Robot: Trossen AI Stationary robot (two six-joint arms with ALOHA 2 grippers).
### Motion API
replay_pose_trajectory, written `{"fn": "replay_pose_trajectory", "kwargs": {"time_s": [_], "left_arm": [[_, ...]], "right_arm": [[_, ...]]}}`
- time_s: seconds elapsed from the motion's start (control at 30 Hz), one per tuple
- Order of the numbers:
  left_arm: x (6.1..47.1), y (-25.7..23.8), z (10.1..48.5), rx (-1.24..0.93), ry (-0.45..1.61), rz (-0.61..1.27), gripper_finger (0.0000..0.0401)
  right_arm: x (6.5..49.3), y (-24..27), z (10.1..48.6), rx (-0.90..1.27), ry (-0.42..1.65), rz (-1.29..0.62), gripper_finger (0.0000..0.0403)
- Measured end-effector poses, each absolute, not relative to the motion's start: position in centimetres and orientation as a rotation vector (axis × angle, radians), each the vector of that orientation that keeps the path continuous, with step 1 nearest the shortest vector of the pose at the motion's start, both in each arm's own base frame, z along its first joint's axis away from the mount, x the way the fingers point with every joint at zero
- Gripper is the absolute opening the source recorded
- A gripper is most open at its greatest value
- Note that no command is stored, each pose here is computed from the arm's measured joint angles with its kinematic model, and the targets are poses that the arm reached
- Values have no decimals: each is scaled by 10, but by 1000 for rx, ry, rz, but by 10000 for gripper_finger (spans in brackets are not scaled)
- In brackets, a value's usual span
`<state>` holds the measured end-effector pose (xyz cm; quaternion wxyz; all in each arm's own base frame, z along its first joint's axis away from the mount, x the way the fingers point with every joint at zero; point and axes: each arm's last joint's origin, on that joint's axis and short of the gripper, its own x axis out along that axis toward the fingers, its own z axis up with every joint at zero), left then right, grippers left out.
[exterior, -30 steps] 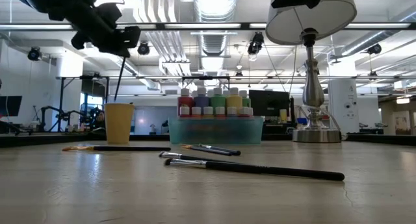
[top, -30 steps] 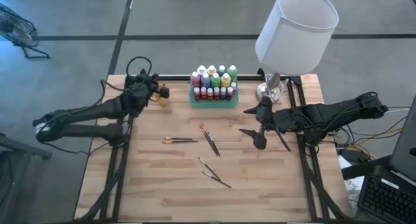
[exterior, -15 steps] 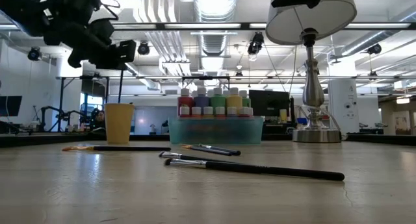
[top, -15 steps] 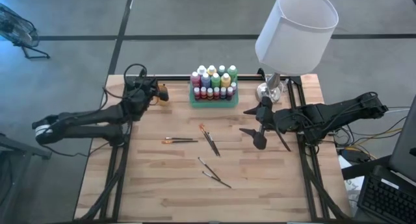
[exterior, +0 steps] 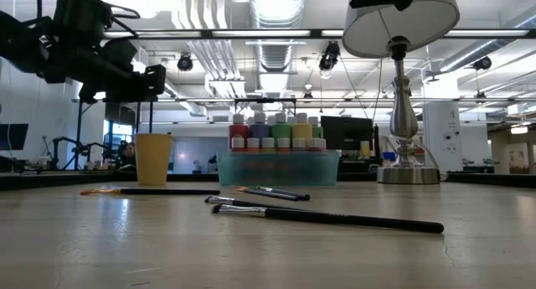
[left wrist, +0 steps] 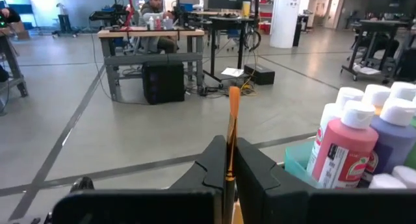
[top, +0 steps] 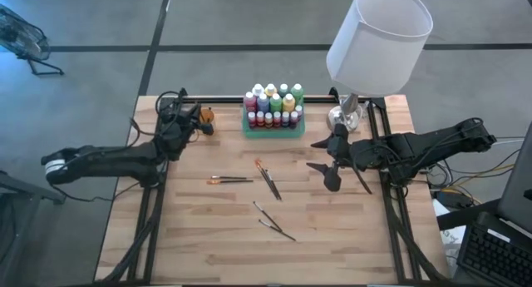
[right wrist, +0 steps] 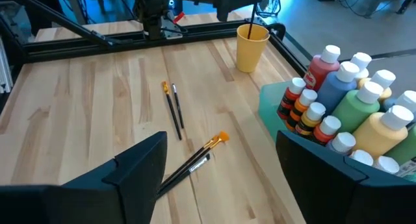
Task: Pick & Place Paint Supplies
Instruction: Put the gold paintbrush into the orange cup
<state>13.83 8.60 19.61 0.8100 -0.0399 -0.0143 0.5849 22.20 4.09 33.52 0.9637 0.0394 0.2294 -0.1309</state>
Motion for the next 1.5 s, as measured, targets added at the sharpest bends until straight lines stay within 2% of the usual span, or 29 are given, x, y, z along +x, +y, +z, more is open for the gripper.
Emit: {"fn": "replay_pose_trajectory", "kwargs": {"time_s": [0.7,1.3,1.5], "left_arm": [[149,93,175,-101,46,1264,16],[156,97,162,-125,86,1279,17],[157,97,161,-128,79,1279,30]], "right_arm": [[222,41,335,80,464,-265,226],[222,41,335,80,464,-265,199],[222,41,335,80,464,-265,189]]}}
